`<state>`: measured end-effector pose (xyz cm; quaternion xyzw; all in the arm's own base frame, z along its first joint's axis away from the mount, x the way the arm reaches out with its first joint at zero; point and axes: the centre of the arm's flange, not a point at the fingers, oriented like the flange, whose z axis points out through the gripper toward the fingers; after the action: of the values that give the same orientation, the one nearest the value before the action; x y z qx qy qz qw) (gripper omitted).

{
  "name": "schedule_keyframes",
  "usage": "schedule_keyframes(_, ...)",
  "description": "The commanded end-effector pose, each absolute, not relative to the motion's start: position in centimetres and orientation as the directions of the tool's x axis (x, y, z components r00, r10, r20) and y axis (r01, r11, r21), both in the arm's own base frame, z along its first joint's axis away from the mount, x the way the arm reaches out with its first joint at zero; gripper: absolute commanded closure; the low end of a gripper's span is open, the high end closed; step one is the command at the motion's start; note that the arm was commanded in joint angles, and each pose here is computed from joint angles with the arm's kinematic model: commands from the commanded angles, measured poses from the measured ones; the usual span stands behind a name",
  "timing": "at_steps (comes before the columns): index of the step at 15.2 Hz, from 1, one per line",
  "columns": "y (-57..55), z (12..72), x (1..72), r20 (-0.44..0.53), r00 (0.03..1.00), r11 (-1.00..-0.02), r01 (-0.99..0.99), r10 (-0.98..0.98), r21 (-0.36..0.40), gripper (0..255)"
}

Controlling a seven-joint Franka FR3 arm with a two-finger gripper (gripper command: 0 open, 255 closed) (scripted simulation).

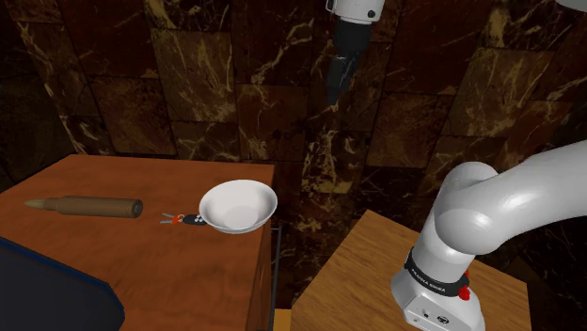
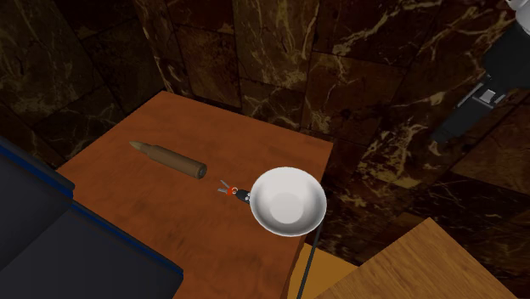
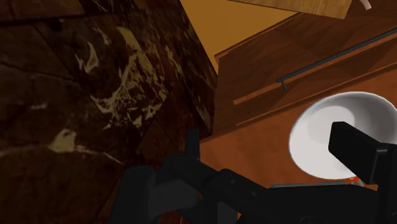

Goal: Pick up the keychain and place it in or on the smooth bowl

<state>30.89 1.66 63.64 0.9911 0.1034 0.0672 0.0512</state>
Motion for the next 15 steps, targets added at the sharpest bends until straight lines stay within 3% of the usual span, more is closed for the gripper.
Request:
schedule_keyframes(1,1.7,63.6,30.9,0.123,0.97,-0.973,0.198,0.212,0.115,0)
schedule_keyframes(15,12.9,53.8,42.1,0.057,0.957,-0.957,0.279,0.284,0.079,0)
